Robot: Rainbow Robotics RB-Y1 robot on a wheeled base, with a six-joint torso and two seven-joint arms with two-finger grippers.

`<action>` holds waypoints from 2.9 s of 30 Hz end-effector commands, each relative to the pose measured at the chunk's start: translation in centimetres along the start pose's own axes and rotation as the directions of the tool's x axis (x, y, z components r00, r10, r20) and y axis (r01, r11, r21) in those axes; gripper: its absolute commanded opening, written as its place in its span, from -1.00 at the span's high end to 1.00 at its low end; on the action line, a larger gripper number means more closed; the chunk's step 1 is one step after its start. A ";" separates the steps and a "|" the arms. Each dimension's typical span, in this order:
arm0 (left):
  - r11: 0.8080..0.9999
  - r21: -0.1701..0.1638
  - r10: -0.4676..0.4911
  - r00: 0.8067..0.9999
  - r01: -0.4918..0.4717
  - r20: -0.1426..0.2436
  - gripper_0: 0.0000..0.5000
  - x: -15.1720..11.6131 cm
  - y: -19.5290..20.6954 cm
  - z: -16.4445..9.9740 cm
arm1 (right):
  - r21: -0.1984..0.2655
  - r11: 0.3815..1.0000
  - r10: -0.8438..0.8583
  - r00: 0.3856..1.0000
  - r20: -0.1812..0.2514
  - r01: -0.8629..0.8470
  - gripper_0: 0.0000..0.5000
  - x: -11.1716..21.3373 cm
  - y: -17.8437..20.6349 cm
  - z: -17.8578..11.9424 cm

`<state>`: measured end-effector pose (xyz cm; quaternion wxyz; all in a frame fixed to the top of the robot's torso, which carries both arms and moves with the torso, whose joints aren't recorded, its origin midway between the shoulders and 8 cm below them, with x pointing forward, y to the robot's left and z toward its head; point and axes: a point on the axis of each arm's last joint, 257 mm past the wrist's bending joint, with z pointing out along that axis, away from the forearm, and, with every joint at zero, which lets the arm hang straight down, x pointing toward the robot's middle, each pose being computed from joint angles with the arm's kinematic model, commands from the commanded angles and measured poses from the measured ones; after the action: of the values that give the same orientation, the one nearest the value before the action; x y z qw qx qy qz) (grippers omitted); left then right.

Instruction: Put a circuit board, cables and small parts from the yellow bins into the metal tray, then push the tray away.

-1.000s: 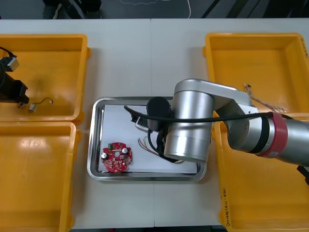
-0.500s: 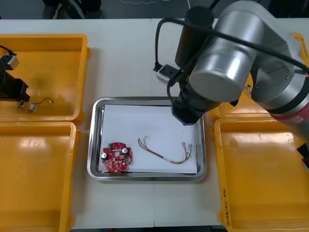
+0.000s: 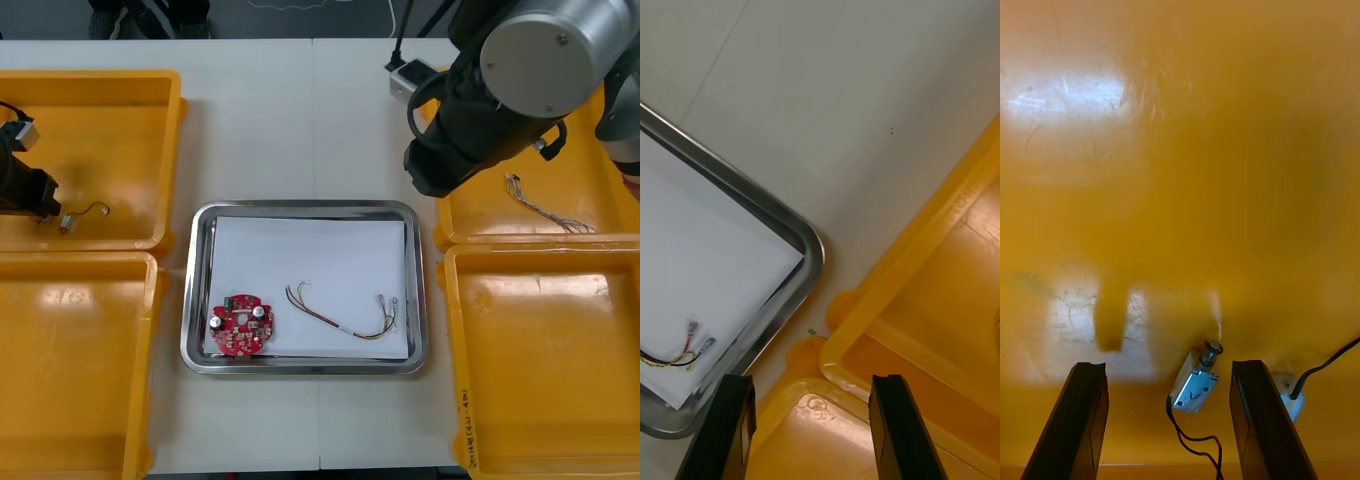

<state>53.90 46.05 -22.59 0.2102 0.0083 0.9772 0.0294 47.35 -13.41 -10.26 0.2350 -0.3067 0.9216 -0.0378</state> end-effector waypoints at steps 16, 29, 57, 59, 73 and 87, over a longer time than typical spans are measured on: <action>0.996 -0.013 0.087 0.996 -0.087 -0.009 -0.85 1.1 0.3 1.1 | 0.157 0.983 0.112 0.991 -0.076 -0.099 -0.78 3.4 -15.6 -2.8; 0.995 0.002 0.101 0.995 -0.101 -0.010 -0.85 1.3 -1.2 2.5 | 0.192 0.978 0.106 0.990 -0.090 -0.087 -0.78 5.1 -20.8 -1.1; 0.999 0.002 0.034 0.997 -0.034 0.069 1.00 -1.8 0.4 -2.1 | 0.173 0.972 0.153 0.987 0.047 -0.159 -0.78 9.1 -22.8 6.1; 1.000 -0.003 0.026 0.997 -0.026 0.077 1.00 -2.3 0.7 -3.7 | 0.171 0.972 0.154 0.987 0.055 -0.161 -0.78 9.2 -22.8 6.5; 1.000 -0.012 -0.010 0.998 0.011 0.069 1.00 -2.0 1.1 -12.6 | 0.147 0.968 0.190 0.976 0.106 -0.205 -0.78 10.1 -22.1 9.3; 0.999 -0.019 -0.042 0.997 0.044 0.067 1.00 -1.3 -1.0 -16.4 | 0.118 0.965 0.219 0.967 0.133 -0.235 -0.78 10.5 -20.7 11.3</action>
<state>48.43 44.72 -8.42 0.2239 0.0181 0.9736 0.0409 56.37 -35.45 -20.47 0.2999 -0.1919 0.9323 -0.0633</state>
